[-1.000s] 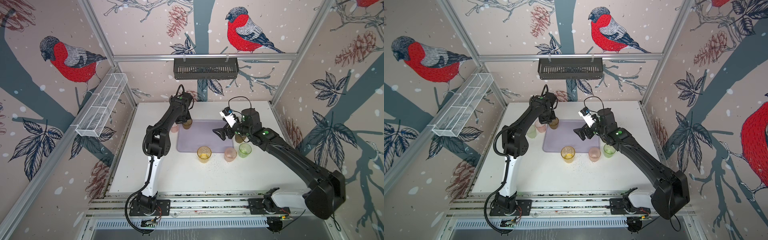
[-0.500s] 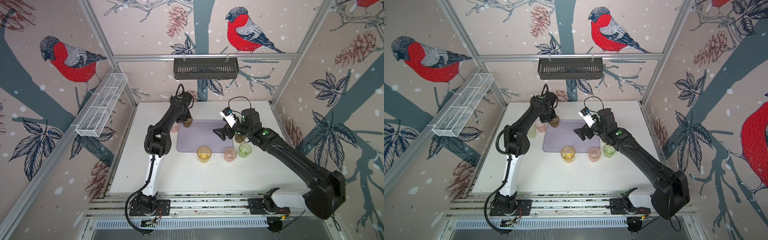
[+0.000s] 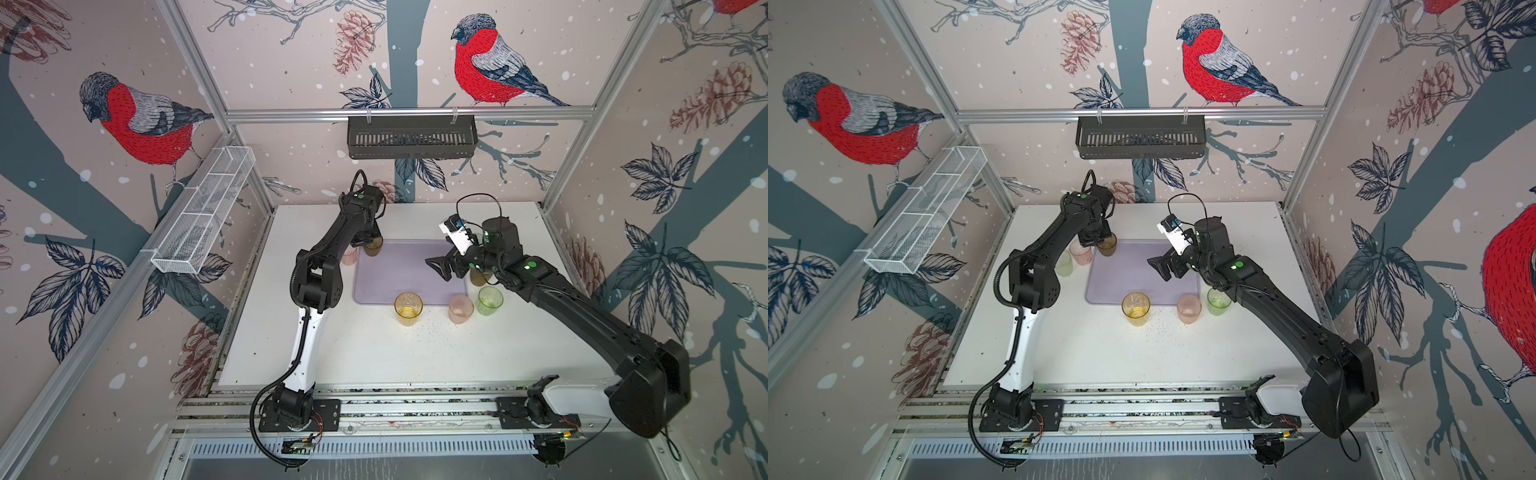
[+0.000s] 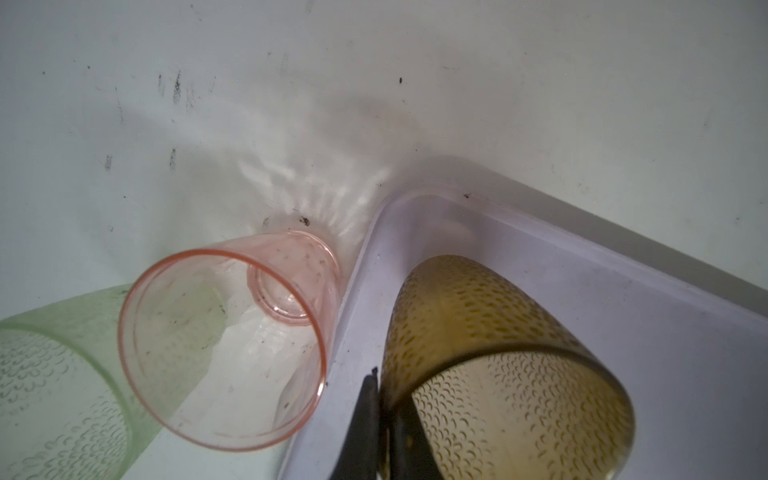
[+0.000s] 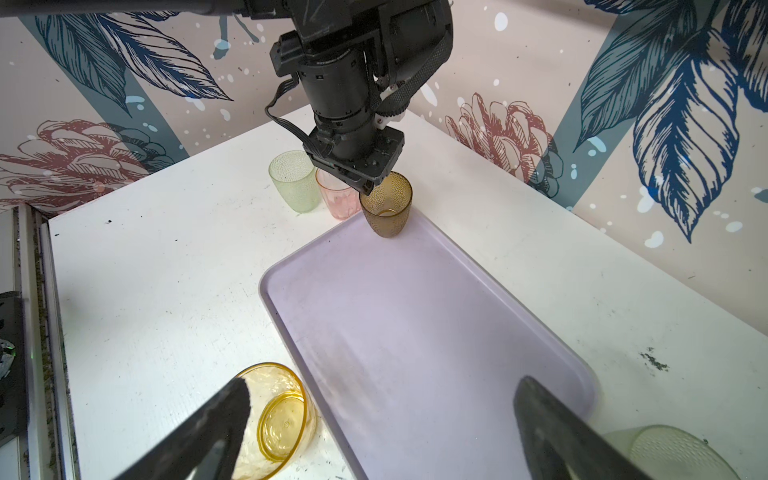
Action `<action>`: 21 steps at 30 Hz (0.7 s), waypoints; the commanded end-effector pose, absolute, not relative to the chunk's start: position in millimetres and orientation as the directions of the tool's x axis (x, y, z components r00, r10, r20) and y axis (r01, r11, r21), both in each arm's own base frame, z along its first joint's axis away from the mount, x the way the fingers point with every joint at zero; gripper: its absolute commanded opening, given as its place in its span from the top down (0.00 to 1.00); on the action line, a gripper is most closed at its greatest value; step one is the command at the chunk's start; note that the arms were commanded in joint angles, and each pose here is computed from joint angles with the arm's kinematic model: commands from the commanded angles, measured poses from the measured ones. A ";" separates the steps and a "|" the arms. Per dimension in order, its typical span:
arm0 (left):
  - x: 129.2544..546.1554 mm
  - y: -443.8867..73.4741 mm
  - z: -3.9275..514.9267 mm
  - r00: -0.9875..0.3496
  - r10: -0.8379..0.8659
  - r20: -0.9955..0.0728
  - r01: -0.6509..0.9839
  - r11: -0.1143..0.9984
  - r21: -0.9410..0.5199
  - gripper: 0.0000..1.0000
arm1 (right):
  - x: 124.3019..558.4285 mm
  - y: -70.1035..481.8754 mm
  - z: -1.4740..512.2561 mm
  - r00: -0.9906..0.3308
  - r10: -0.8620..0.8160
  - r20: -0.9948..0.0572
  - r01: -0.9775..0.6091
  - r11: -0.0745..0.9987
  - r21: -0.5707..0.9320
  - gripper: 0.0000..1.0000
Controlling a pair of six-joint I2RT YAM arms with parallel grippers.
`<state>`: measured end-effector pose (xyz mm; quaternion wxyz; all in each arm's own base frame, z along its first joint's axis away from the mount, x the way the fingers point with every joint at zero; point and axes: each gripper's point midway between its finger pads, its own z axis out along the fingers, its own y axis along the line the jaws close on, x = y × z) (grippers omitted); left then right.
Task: Place the glasses into the tray
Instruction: 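Hold the amber dimpled glass above the tray's far corner with left gripper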
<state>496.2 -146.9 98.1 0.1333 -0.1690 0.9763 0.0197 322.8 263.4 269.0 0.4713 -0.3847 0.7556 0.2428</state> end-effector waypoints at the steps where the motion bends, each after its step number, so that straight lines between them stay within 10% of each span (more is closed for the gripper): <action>1: 494.6 -140.3 96.0 -0.900 -0.341 -0.269 -0.360 0.933 0.023 1.00 | 326.3 265.3 275.6 -0.236 -0.339 -0.911 -0.809 0.588 -0.009 0.00; 21: 495.5 -143.0 85.5 -0.902 -0.350 -0.253 -0.366 0.931 0.017 1.00 | 327.3 265.3 275.5 -0.236 -0.341 -0.910 -0.808 0.590 -0.012 0.00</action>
